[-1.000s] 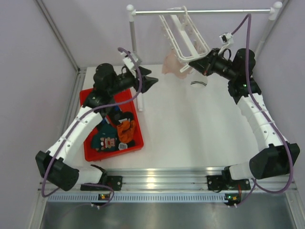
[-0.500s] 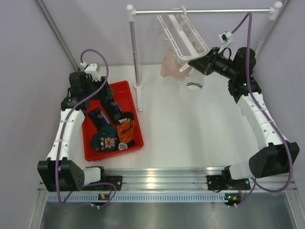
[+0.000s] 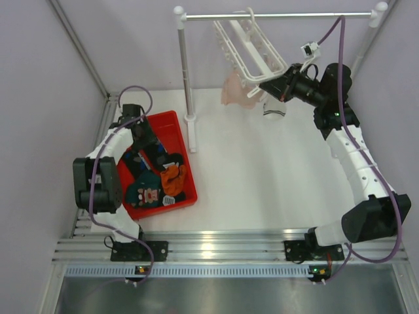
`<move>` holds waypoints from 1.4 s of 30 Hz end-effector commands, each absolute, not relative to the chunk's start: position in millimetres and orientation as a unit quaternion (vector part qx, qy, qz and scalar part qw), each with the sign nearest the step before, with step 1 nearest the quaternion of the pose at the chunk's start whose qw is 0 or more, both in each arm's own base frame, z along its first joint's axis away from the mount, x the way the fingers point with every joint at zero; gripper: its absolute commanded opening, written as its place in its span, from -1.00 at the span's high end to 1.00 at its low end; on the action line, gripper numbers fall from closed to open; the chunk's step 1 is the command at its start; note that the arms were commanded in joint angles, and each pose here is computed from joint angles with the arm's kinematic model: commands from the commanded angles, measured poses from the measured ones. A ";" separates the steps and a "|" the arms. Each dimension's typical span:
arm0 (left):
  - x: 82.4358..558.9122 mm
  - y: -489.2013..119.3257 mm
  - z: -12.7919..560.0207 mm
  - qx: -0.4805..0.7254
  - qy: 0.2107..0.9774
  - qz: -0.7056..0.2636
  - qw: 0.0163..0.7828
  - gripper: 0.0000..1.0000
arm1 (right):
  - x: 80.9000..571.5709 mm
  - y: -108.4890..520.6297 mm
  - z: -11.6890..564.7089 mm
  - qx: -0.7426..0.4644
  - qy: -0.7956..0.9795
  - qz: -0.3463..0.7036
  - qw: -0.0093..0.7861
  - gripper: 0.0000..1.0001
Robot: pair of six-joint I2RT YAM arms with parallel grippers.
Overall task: Clip the socks to the hanger
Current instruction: Pick up the sock from the bin.
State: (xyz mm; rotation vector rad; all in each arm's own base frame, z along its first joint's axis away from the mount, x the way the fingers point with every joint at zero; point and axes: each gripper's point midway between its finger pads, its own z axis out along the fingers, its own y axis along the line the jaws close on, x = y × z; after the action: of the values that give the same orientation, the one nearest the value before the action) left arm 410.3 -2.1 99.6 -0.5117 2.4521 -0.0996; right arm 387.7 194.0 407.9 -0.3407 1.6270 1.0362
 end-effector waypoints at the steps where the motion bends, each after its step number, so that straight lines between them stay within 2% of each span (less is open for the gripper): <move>1: 435.2 7.4 99.7 -0.244 0.914 -0.010 0.325 -0.19 | 395.2 185.9 442.1 -0.153 0.660 0.420 0.603 1.00; 6: 449.0 19.3 61.8 -0.261 0.915 0.027 0.306 -0.20 | 396.8 185.8 438.5 -0.151 0.668 0.418 0.597 1.00; 16: 479.4 -2.7 37.0 -0.217 0.925 0.039 0.311 -0.22 | 399.1 185.3 436.1 -0.151 0.671 0.416 0.595 1.00; 19: 474.4 -2.7 26.7 -0.212 0.932 0.042 0.291 -0.05 | 399.0 184.6 436.1 -0.150 0.671 0.415 0.595 1.00; 20: 473.7 -4.9 25.9 -0.204 0.935 0.037 0.289 0.23 | 398.4 184.6 436.6 -0.152 0.670 0.415 0.596 1.00; 22: 471.3 -6.0 31.5 -0.195 0.936 0.033 0.292 0.51 | 398.2 184.0 437.3 -0.152 0.670 0.414 0.597 1.00; 24: 473.2 -6.8 53.7 -0.184 0.930 0.026 0.318 0.73 | 398.0 182.8 438.2 -0.152 0.670 0.413 0.598 1.00; 28: 481.0 -9.2 116.6 -0.138 0.909 0.010 0.394 1.00 | 397.7 181.4 436.7 -0.153 0.671 0.411 0.598 1.00; 33: 475.9 -22.5 203.4 -0.070 0.862 -0.025 0.502 1.00 | 397.5 182.4 437.1 -0.154 0.668 0.415 0.599 1.00; 38: 456.4 -33.0 233.6 -0.010 0.842 -0.039 0.537 1.00 | 397.9 183.3 436.1 -0.151 0.667 0.420 0.597 1.00; 42: 439.8 -48.5 276.2 0.071 0.796 -0.059 0.598 1.00 | 396.9 183.5 436.7 -0.153 0.666 0.423 0.595 1.00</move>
State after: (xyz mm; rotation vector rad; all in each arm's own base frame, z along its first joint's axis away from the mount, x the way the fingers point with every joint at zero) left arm 445.4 -33.0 252.6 -0.0218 1.9642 -0.1087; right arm 394.2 191.3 402.3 -0.3424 1.6570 1.0201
